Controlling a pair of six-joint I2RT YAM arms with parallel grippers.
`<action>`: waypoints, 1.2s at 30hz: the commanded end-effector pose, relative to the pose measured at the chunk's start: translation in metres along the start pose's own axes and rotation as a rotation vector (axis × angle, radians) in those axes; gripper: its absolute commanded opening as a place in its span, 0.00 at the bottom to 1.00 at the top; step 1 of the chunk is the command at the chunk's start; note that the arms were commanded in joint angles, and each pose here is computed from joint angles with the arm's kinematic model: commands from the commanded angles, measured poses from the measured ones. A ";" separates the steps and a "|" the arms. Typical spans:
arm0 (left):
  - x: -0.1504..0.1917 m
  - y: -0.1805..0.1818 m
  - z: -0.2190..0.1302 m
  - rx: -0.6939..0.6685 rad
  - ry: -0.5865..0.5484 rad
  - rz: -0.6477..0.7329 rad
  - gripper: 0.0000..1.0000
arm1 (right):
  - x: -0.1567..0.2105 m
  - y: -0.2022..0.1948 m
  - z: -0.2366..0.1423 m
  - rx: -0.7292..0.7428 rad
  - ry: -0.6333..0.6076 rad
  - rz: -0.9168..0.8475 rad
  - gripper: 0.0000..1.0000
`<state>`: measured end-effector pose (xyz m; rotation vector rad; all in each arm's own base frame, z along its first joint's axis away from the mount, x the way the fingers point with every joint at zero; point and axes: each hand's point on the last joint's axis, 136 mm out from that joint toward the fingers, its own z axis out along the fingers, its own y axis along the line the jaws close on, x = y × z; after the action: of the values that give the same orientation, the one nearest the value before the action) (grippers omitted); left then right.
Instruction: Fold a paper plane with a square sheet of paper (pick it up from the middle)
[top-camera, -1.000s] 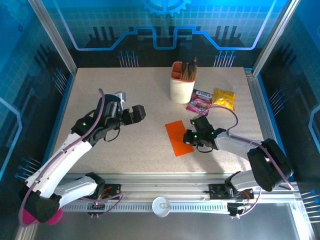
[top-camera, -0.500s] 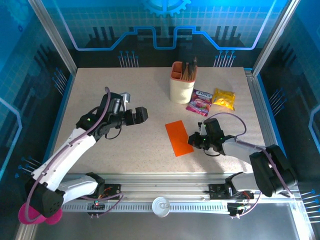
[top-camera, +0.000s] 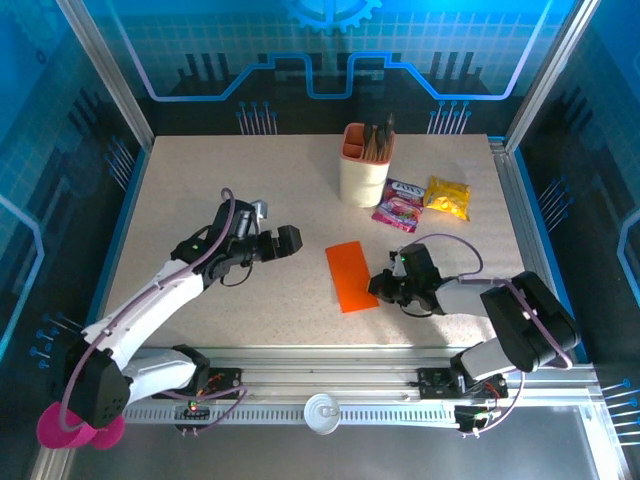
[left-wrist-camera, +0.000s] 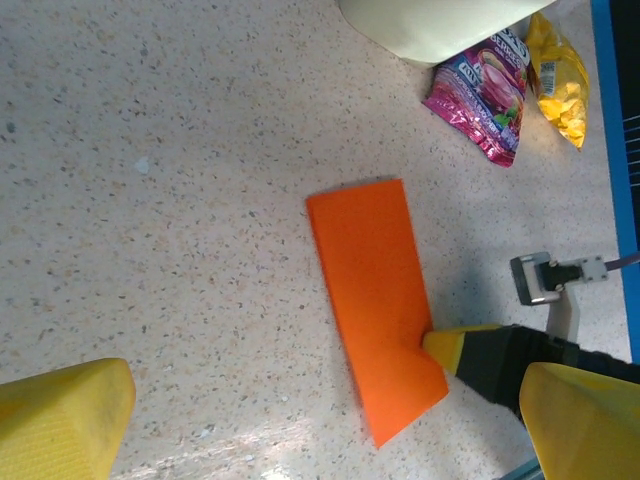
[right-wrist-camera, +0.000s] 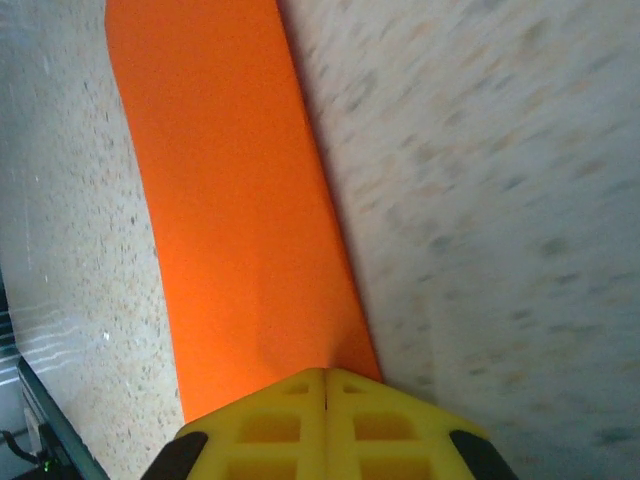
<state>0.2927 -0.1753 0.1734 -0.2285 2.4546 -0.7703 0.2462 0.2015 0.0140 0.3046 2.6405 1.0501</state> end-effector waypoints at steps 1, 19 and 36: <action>0.005 0.002 0.015 0.037 0.017 -0.057 1.00 | 0.001 0.026 0.013 0.010 0.001 0.013 0.00; 0.040 0.000 0.041 0.001 0.047 -0.043 1.00 | 0.019 0.047 -0.010 -0.027 0.044 -0.165 0.00; 0.047 -0.006 0.062 0.020 0.052 -0.086 1.00 | 0.044 0.021 0.027 -0.027 0.087 -0.034 0.00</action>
<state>0.2814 -0.2195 0.1094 -0.2861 2.5271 -0.8258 0.2219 0.2369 0.0124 0.1677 2.6654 1.1088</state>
